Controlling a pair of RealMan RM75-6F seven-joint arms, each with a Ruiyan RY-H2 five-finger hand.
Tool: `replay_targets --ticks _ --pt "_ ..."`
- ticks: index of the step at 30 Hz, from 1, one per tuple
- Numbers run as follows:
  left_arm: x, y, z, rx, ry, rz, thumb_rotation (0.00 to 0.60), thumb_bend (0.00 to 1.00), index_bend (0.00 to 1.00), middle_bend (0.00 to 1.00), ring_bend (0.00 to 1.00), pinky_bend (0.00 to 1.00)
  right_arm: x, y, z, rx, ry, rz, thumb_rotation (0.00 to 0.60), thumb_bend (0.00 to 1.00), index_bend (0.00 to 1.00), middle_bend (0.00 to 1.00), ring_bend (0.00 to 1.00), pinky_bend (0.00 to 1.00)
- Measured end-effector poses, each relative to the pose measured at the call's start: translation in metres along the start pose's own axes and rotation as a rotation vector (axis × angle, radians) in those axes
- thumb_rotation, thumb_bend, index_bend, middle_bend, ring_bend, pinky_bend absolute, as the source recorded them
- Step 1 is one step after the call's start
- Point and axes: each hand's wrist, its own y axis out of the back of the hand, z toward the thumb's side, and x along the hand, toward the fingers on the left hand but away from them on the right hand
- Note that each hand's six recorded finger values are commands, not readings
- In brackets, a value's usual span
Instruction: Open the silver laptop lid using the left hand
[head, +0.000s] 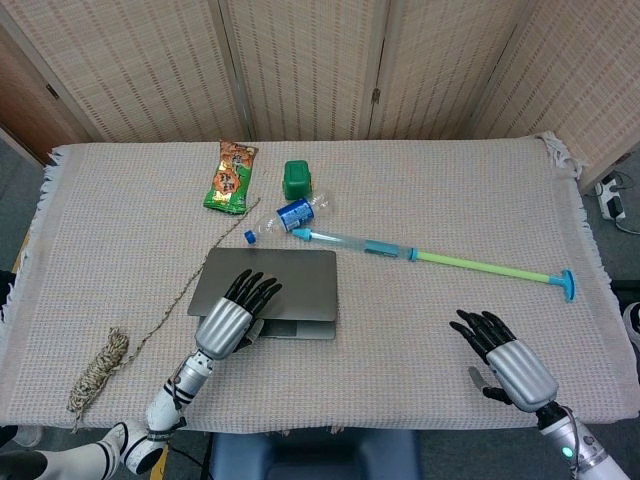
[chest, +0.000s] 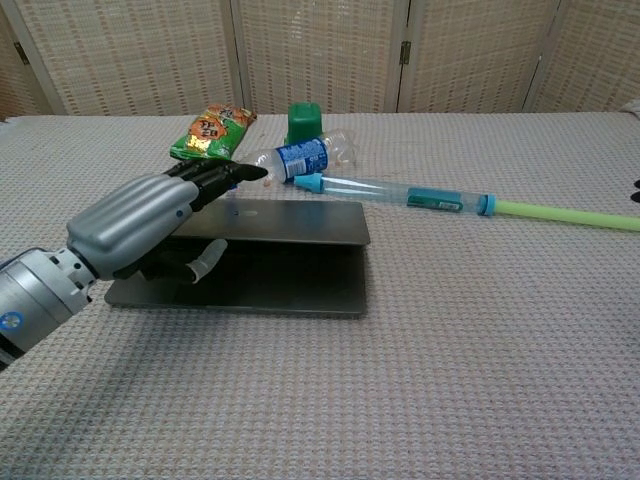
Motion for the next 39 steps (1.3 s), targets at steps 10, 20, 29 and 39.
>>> replay_targets --ticks 10,20,29,39 --pt "0.016 0.009 0.003 0.006 0.004 0.017 0.6 0.63 0.03 0.12 0.0 0.0 -0.047 -0.035 0.043 0.008 0.162 0.218 0.6 0.81 0.0 0.0 0.05 0.0" --pt "0.019 0.009 0.0 0.018 0.013 0.015 0.6 0.63 0.02 0.12 0.0 0.0 -0.12 -0.055 0.098 0.025 0.287 0.29 0.6 0.82 0.0 0.0 0.04 0.0" --pt "0.022 0.012 -0.001 0.023 0.015 0.021 0.6 0.63 0.02 0.12 0.0 0.0 -0.17 -0.07 0.129 0.058 0.328 0.323 0.6 0.82 0.0 0.0 0.02 0.0" --pt "0.023 0.012 -0.001 0.03 0.017 0.02 0.6 0.63 0.02 0.12 0.0 0.0 -0.2 -0.087 0.148 0.124 0.345 0.324 0.6 0.82 0.0 0.0 0.0 0.0"
